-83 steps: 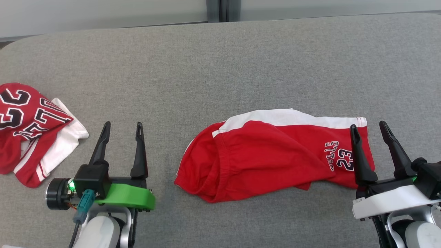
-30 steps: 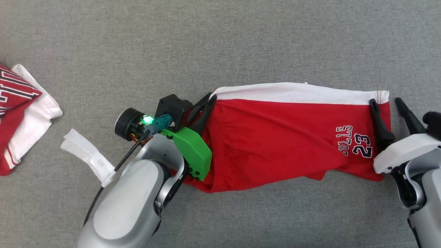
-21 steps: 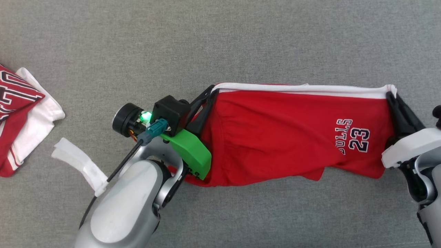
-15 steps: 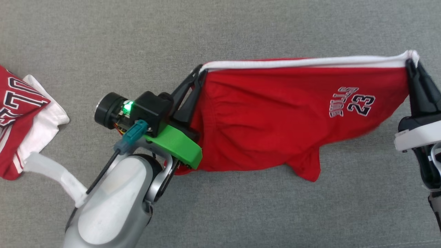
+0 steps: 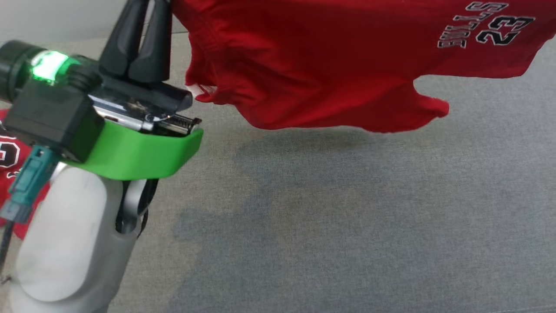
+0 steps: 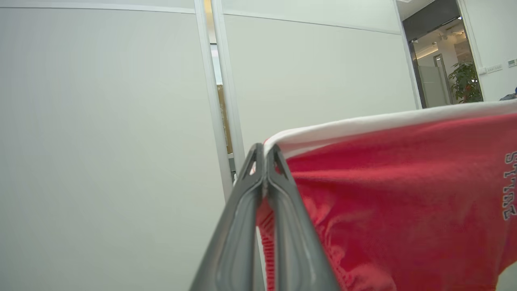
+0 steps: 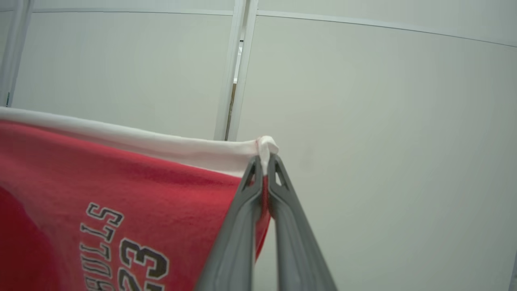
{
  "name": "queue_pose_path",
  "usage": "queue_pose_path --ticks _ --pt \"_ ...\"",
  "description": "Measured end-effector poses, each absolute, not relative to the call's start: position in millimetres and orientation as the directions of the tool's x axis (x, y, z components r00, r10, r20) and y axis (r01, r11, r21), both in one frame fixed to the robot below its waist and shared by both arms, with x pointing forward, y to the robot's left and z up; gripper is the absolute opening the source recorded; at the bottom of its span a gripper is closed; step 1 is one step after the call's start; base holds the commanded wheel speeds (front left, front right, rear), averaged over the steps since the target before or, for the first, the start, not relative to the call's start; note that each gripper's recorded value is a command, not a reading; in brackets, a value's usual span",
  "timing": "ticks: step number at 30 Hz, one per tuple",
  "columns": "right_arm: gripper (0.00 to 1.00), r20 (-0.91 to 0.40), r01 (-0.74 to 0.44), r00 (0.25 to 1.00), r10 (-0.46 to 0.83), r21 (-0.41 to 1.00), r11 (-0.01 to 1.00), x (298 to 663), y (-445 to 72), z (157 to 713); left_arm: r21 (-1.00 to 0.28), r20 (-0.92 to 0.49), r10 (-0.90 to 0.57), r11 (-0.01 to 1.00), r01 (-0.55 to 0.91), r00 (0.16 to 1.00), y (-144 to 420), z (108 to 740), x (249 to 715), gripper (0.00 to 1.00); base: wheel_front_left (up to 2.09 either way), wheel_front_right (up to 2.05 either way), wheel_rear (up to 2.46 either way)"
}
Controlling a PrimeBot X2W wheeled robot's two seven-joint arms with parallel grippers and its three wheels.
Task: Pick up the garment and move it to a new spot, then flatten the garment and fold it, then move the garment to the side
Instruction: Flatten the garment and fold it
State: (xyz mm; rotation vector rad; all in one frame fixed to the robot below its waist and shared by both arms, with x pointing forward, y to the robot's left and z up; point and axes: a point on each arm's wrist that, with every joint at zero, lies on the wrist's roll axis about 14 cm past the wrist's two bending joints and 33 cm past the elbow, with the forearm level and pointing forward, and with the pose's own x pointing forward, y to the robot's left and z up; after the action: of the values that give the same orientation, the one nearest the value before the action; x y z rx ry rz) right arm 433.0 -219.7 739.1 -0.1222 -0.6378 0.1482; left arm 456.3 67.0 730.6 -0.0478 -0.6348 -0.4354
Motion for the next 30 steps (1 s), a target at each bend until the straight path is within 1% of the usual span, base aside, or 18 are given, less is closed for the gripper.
queue_pose_path --ticks 5,8,11,15,19,22,24,27,30 --pt "0.00 0.618 -0.115 0.762 0.194 -0.166 0.979 423.1 -212.9 770.8 0.121 0.648 -0.374 0.911 0.395 0.663 70.1 771.3 444.6 0.00 0.00 0.00 0.00" --pt "0.00 0.610 -0.138 0.766 0.203 -0.153 0.979 428.4 -209.4 774.9 0.127 0.636 -0.389 0.904 0.407 0.666 67.3 774.7 448.8 0.00 0.00 0.00 0.00" --pt "0.00 0.583 -0.170 0.783 0.216 -0.134 0.976 445.0 -205.6 770.9 0.117 0.599 -0.407 0.896 0.428 0.689 62.8 767.8 465.7 0.00 0.00 0.00 0.00" --pt "0.00 0.551 -0.209 0.803 0.229 -0.100 0.973 479.0 -201.5 766.6 0.074 0.553 -0.411 0.891 0.449 0.725 57.6 754.9 504.0 0.00 0.00 0.00 0.00" --pt "0.00 0.525 -0.236 0.817 0.238 -0.073 0.969 524.1 -196.4 763.7 0.037 0.539 -0.401 0.890 0.455 0.741 50.9 743.4 551.2 0.00 0.00 0.00 0.00" --pt "0.00 0.536 -0.248 0.811 0.235 -0.050 0.967 558.0 -191.3 768.6 -0.024 0.519 -0.373 0.893 0.449 0.770 49.1 728.8 589.2 0.00 0.00 0.00 0.00" --pt "0.00 0.537 -0.257 0.812 0.230 -0.026 0.966 581.9 -185.5 767.3 -0.076 0.483 -0.342 0.901 0.428 0.806 52.7 713.3 615.9 0.00 0.00 0.00 0.00" --pt "0.00 0.530 -0.259 0.823 0.207 0.026 0.965 609.1 -180.1 759.3 -0.118 0.432 -0.311 0.911 0.395 0.846 54.3 694.3 642.9 0.00 0.00 0.00 0.00" --pt "0.00 0.509 -0.258 0.839 0.193 0.060 0.964 623.9 -174.1 746.4 -0.167 0.375 -0.286 0.915 0.368 0.882 52.5 674.5 658.8 0.00 0.00 0.00 0.00"
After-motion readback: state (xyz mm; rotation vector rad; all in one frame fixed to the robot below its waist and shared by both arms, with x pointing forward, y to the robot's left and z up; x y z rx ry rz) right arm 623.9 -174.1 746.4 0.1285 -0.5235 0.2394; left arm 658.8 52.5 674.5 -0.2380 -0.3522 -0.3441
